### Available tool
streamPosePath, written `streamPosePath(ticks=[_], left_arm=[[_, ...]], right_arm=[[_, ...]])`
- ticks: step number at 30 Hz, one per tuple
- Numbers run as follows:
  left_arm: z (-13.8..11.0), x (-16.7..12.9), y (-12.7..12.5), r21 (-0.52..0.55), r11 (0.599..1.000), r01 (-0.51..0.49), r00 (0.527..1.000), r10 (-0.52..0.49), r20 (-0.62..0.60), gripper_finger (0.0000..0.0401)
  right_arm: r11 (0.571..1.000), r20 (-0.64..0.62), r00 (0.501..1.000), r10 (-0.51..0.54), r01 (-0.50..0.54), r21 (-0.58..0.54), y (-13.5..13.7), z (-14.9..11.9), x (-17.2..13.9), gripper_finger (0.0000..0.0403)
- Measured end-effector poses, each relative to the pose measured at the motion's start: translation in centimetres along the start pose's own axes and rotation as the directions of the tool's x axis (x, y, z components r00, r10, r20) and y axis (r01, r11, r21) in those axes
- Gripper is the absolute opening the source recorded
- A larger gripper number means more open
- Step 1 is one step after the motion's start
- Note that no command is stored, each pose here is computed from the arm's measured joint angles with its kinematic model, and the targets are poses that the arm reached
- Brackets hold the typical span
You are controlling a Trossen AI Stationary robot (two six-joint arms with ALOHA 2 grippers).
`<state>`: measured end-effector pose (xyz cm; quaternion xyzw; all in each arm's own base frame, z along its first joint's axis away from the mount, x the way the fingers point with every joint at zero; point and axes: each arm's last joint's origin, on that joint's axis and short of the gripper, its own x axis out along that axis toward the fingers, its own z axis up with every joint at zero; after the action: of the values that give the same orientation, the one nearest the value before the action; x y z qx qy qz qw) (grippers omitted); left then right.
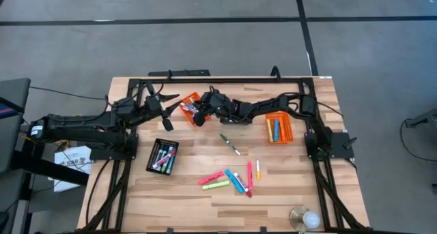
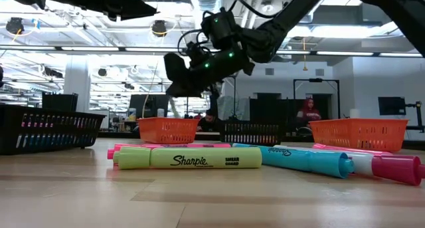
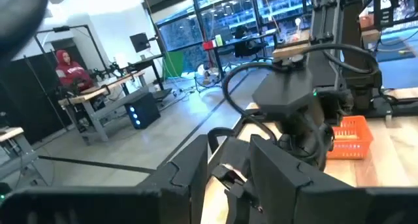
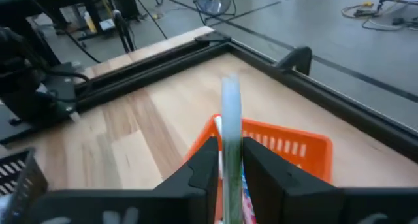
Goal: Pick & Place Markers
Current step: Put the light green marker into the left orange bin, then put the green marker into the left orange bin
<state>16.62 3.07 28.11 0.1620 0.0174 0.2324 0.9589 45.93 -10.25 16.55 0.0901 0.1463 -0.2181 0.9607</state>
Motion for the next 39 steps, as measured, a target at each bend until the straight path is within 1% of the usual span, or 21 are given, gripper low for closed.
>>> streamPosePath(ticks=[5,7,10,13,15,17,19,21,23,24,26,28,29,31,32,34,37,38,39], left_arm=[[0.0,0.0,0.0,0.015,1.000,0.000,1.000,0.000,-0.001,0.0111],[0.0,0.0,0.0,0.015,1.000,0.000,1.000,0.000,-0.001,0.0111],[0.0,0.0,0.0,0.014,1.000,0.001,1.000,-0.001,-0.003,0.0111],[-0.1,0.1,-0.1,0.000,1.000,0.003,1.000,-0.003,-0.009,0.0111],[-0.2,0.3,-0.2,-0.009,1.000,0.006,1.000,-0.006,-0.018,0.0111],[-0.4,0.5,-0.3,-0.023,1.000,0.016,1.000,-0.016,-0.026,0.0111],[-0.6,0.7,-0.6,-0.039,0.997,0.061,0.998,-0.062,-0.025,0.0111],[-0.7,0.9,-1.0,-0.050,0.987,0.155,0.988,-0.155,-0.010,0.0111],[-0.8,1.2,-1.6,-0.069,0.962,0.265,0.964,-0.265,0.011,0.0111],[-1.0,1.3,-1.8,-0.078,0.947,0.313,0.950,-0.313,0.018,0.0111],[-1.3,1.7,-2.3,-0.094,0.917,0.387,0.922,-0.387,0.015,0.0111],[-1.8,2.2,-2.9,-0.114,0.889,0.443,0.895,-0.446,-0.006,0.0111],[-2.2,2.4,-3.3,-0.127,0.877,0.463,0.883,-0.470,-0.023,0.0111],[-3.0,3.1,-3.9,-0.142,0.862,0.486,0.865,-0.498,-0.061,0.0111],[-3.4,3.3,-4.2,-0.145,0.859,0.492,0.859,-0.506,-0.081,0.0111],[-4.1,4.0,-4.6,-0.134,0.866,0.483,0.861,-0.497,-0.109,0.0111],[-4.4,4.8,-4.8,-0.127,0.877,0.464,0.873,-0.477,-0.101,0.0111],[-4.4,5.0,-4.8,-0.126,0.879,0.460,0.877,-0.472,-0.090,0.0111],[-4.5,5.0,-4.9,-0.127,0.878,0.461,0.876,-0.474,-0.094,0.0111]], right_arm=[[1.000,-0.029,0.999,-0.015,0.015,-0.023,-0.5,0.2,-0.1,0.0091],[1.000,-0.028,1.000,-0.013,0.012,-0.024,-0.4,0.8,-0.6,0.0109],[0.999,-0.060,0.998,-0.005,0.003,-0.036,0.3,2.1,-2.0,0.0136],[0.998,-0.137,0.991,0.007,-0.016,-0.064,1.4,3.9,-4.7,0.0158],[0.996,-0.194,0.981,0.016,-0.033,-0.083,2.1,5.3,-7.1,0.0167],[0.995,-0.274,0.961,0.023,-0.049,-0.088,2.9,6.1,-9.8,0.0172],[0.995,-0.368,0.929,0.041,-0.073,-0.074,3.7,6.4,-12.3,0.0173],[0.998,-0.451,0.892,0.037,-0.060,-0.036,4.7,5.9,-14.0,0.0171],[1.000,-0.522,0.853,0.023,-0.030,-0.005,5.9,4.6,-15.1,0.0168],[1.000,-0.549,0.836,0.007,-0.014,-0.008,6.5,3.8,-15.4,0.0166],[1.000,-0.577,0.816,-0.014,0.006,-0.016,7.9,2.0,-15.5,0.0162],[0.999,-0.618,0.785,-0.027,0.008,-0.033,9.1,-0.2,-15.4,0.0159],[0.999,-0.624,0.781,-0.029,0.008,-0.035,9.8,-1.1,-15.2,0.0157],[0.997,-0.651,0.755,-0.075,0.042,-0.066,10.5,-3.1,-14.9,0.0154],[0.995,-0.655,0.750,-0.096,0.059,-0.078,10.9,-4.0,-14.5,0.0153],[0.991,-0.680,0.720,-0.136,0.085,-0.108,11.0,-5.6,-13.9,0.0151],[0.985,-0.709,0.684,-0.173,0.122,-0.122,10.7,-7.0,-13.3,0.0150],[0.983,-0.713,0.677,-0.180,0.138,-0.118,10.5,-7.2,-13.1,0.0150],[0.980,-0.726,0.658,-0.197,0.151,-0.130,10.2,-7.3,-13.1,0.0150]])
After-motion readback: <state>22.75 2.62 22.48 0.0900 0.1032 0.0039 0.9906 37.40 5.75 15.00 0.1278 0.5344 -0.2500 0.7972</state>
